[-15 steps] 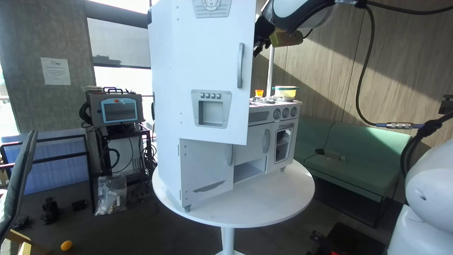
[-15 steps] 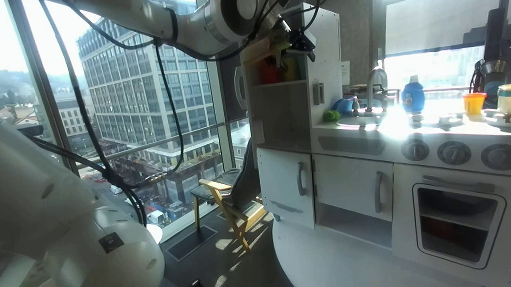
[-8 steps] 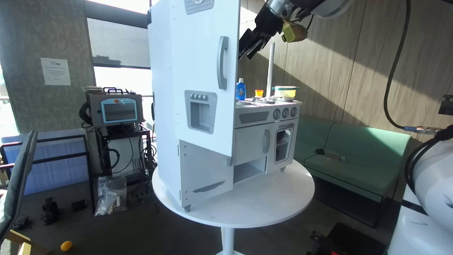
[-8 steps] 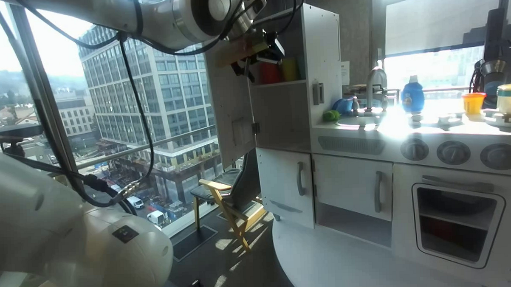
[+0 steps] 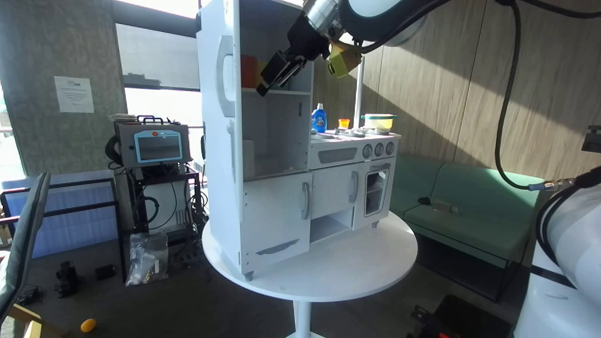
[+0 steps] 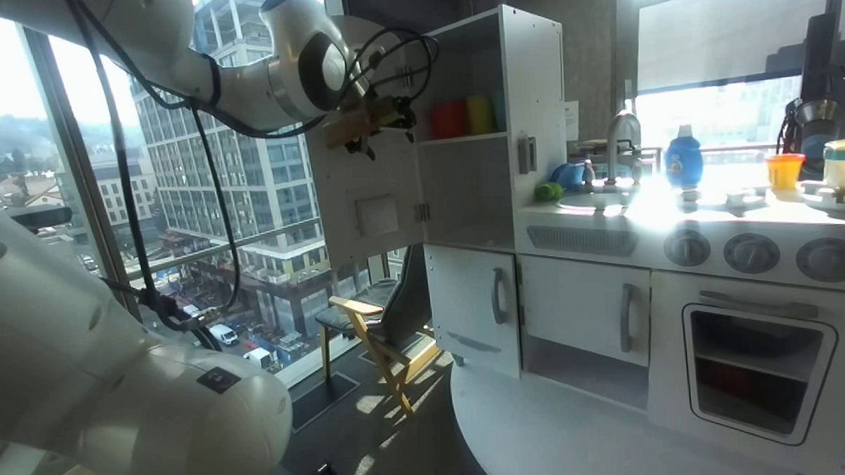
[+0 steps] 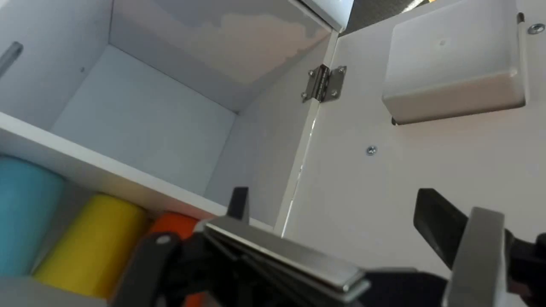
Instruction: Open all the cabinet doors
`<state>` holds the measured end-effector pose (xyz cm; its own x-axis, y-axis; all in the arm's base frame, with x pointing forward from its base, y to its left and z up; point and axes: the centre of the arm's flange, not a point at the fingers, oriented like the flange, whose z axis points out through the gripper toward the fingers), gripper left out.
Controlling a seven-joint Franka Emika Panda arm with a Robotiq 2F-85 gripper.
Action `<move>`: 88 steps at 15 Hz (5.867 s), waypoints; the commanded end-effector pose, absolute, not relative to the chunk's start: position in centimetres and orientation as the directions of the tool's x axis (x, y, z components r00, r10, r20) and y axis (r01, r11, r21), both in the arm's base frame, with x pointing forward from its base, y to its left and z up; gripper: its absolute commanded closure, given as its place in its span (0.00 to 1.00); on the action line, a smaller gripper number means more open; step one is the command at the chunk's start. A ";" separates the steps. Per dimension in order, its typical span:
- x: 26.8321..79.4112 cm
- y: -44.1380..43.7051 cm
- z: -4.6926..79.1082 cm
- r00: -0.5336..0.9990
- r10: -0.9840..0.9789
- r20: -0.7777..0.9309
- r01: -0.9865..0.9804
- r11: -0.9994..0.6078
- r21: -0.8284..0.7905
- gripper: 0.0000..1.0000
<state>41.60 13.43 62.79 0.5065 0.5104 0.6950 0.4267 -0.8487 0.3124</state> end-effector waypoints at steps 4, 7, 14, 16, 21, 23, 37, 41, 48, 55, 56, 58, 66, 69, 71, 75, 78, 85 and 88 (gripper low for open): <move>43.3 12.2 61.4 0.588 0.547 0.596 0.375 -0.837 0.398 0.00; 42.5 8.9 60.2 0.650 0.568 0.505 0.364 -0.816 0.450 0.00; 42.2 5.0 54.3 0.804 0.535 0.261 0.389 -0.804 0.450 0.00; 42.4 5.5 54.0 0.804 0.527 0.276 0.389 -0.817 0.427 0.00; 42.8 5.5 54.0 0.808 0.532 0.252 0.428 -0.825 0.370 0.00; 43.3 4.5 51.7 0.795 0.566 0.219 0.497 -0.815 0.298 0.00; 46.2 -3.6 37.9 0.645 0.685 0.339 0.674 -0.719 0.171 0.00; 46.3 -3.4 38.0 0.555 0.742 0.377 0.697 -0.662 0.277 0.00; 48.2 -1.4 39.4 0.465 0.795 0.391 0.648 -0.606 0.462 0.00; 49.0 0.2 39.3 0.395 0.842 0.367 0.609 -0.539 0.582 0.00; 48.9 0.2 39.5 0.383 0.847 0.368 0.607 -0.531 0.592 0.00; 48.5 0.3 40.0 0.364 0.855 0.369 0.600 -0.518 0.610 0.00; 50.4 -1.6 36.8 0.423 0.859 0.288 0.621 -0.506 0.599 0.00; 48.9 -1.1 37.1 0.440 0.857 0.268 0.659 -0.511 0.552 0.00; 47.2 -0.7 37.1 0.465 0.858 0.217 0.695 -0.506 0.511 0.00; 42.6 -0.1 38.8 0.493 0.863 0.105 0.775 -0.491 0.399 0.00; 39.4 2.1 39.1 0.420 0.904 0.079 0.840 -0.421 0.342 0.00; 35.1 9.6 37.3 0.178 0.983 0.049 0.958 -0.185 0.220 0.00; 34.1 13.0 36.3 0.063 0.996 0.065 0.969 -0.077 0.237 0.00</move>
